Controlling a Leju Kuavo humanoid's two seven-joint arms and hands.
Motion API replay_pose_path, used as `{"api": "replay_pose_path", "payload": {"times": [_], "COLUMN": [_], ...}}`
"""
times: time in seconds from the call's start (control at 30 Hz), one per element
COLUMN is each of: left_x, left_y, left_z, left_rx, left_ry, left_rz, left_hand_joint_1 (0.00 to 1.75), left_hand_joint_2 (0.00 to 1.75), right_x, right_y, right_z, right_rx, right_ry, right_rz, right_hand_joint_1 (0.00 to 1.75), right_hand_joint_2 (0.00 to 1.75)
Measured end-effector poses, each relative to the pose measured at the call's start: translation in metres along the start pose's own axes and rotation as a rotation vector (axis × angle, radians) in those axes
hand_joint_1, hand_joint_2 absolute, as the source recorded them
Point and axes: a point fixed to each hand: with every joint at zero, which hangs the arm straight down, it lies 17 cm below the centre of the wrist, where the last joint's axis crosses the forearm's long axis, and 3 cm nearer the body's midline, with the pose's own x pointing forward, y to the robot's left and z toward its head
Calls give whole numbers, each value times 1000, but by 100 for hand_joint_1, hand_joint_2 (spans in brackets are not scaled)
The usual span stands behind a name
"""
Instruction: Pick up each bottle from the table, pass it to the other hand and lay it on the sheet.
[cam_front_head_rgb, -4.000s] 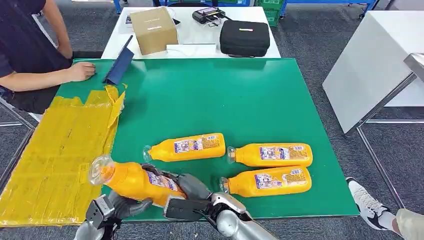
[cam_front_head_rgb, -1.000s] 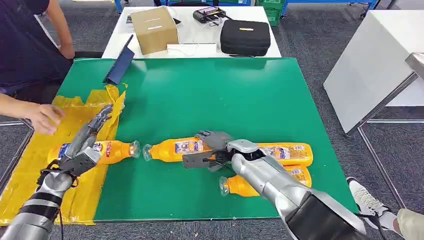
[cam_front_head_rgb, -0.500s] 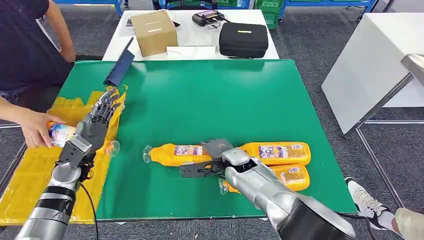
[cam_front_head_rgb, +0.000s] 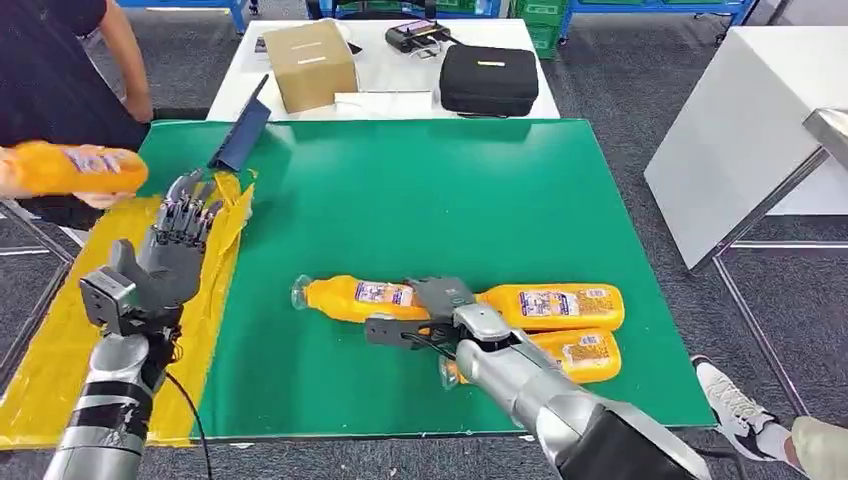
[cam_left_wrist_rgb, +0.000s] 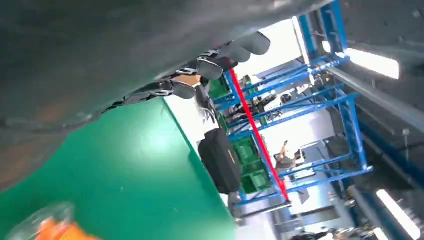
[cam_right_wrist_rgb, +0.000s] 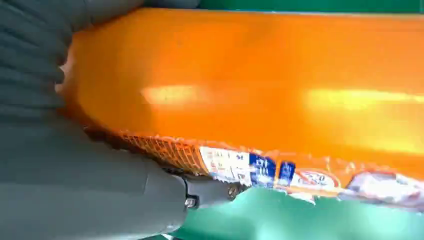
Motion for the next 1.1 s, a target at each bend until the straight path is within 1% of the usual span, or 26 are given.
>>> {"api": "replay_pose_path", "payload": {"times": [0.07, 0.1, 0.17, 0.23, 0.3, 0.4, 0.5, 0.6, 0.73, 0.87, 0.97, 1.1], "left_x": [2, 3, 2, 6, 9, 13, 21, 26, 33, 43, 46, 51], "left_y": [6, 10, 12, 12, 9, 1, -11, -20, -35, -52, -60, -67], "left_z": [11, 17, 27, 36, 44, 50, 53, 55, 57, 54, 53, 54], "left_rx": [31, 53, 75, 95, 106, 111, 102, 91, 67, 20, 2, -16], "left_ry": [15, 23, 39, 35, 36, 36, 24, 18, 2, -28, -38, -52], "left_rz": [67, 97, 138, 171, 192, 206, 207, 200, 177, 148, 151, 156], "left_hand_joint_1": [0, 0, 0, 0, 0, 0, 0, 0, 0, 0, 0, 0], "left_hand_joint_2": [175, 175, 175, 175, 175, 175, 175, 175, 175, 175, 175, 175], "right_x": [20, 35, 57, 73, 86, 104, 123, 135, 153, 188, 207, 237], "right_y": [-16, -33, -61, -93, -120, -145, -157, -163, -163, -134, -123, -96], "right_z": [2, 6, 15, 29, 46, 69, 91, 104, 112, 105, 105, 105], "right_rx": [-111, -190, -298, -386, -460, -525, -565, -588, -563, -357, -312, -206], "right_ry": [-93, -160, -245, -311, -379, -457, -526, -566, -606, -653, -674, -708], "right_rz": [-158, -276, -463, -607, -702, -751, -766, -771, -768, -752, -726, -623], "right_hand_joint_1": [175, 175, 175, 175, 175, 175, 175, 175, 175, 175, 175, 175], "right_hand_joint_2": [175, 175, 175, 175, 175, 175, 175, 175, 175, 175, 175, 175]}}
